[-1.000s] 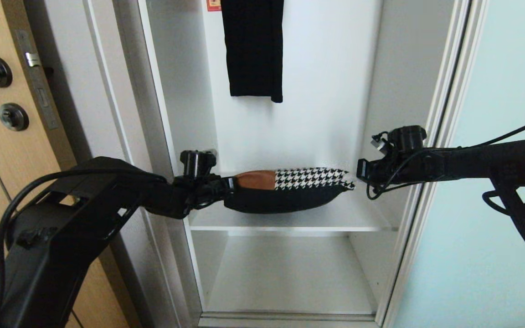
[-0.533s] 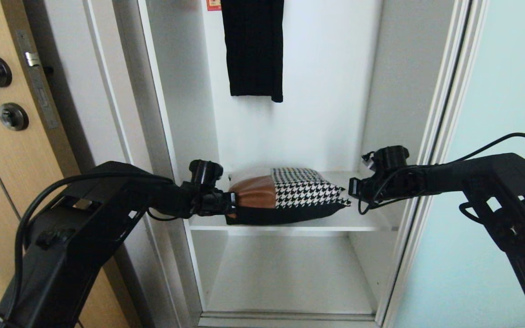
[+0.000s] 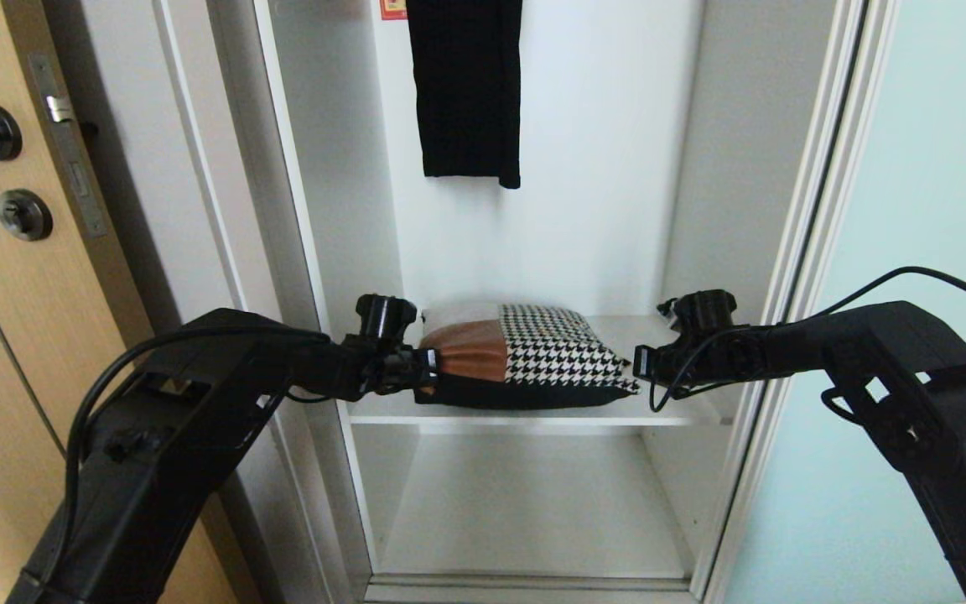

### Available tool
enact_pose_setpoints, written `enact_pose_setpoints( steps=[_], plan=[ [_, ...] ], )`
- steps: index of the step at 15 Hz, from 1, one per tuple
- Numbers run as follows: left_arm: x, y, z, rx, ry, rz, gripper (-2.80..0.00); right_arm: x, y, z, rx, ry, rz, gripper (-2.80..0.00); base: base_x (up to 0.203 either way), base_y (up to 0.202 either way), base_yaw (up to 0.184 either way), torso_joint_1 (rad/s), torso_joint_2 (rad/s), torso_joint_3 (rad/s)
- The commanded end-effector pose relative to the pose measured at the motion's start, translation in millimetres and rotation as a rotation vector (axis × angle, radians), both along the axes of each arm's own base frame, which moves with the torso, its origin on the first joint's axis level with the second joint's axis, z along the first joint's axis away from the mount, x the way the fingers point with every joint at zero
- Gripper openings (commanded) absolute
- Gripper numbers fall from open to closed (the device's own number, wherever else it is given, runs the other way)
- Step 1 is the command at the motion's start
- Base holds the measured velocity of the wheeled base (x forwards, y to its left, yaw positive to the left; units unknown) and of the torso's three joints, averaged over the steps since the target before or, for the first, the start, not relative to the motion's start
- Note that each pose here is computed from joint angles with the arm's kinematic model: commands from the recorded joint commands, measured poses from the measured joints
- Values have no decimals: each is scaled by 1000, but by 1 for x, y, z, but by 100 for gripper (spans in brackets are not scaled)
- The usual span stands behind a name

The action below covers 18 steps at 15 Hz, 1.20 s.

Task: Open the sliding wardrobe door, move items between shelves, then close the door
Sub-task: Place the pillow on the higher shelf

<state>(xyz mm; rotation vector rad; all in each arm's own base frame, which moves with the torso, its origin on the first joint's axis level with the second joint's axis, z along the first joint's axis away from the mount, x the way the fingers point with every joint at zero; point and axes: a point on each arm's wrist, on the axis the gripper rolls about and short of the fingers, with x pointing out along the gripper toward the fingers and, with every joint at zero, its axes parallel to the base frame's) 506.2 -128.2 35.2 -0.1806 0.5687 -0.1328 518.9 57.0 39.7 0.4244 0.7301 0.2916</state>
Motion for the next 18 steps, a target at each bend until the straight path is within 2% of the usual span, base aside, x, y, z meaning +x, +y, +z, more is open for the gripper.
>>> enact_pose_setpoints(
  steps=[1, 4, 6, 10, 14, 18],
  plan=[
    [1, 0, -10, 2, 16, 8, -280, -2, 2, -2, 2, 13, 2, -280, 0, 0, 0, 0, 0, 0],
    [-6, 2, -17, -2, 39, 4, -280, -4, 2, 1, 2, 16, 4, -280, 0, 0, 0, 0, 0, 0],
    [-7, 2, -21, -1, -3, -18, -280, -8, 4, 1, -6, 21, 14, -280, 0, 0, 0, 0, 0, 0],
    [-4, 1, -26, -9, -26, -21, -280, -8, 4, 4, -11, 11, 20, -280, 0, 0, 0, 0, 0, 0],
    [1, 0, -41, -22, -115, -19, -280, -9, 4, 5, -10, 10, 20, -280, 0, 0, 0, 0, 0, 0],
    [3, 0, -45, -16, -113, -16, -280, -9, 4, 5, -12, 11, 21, -280, 0, 0, 0, 0, 0, 0]
  ],
)
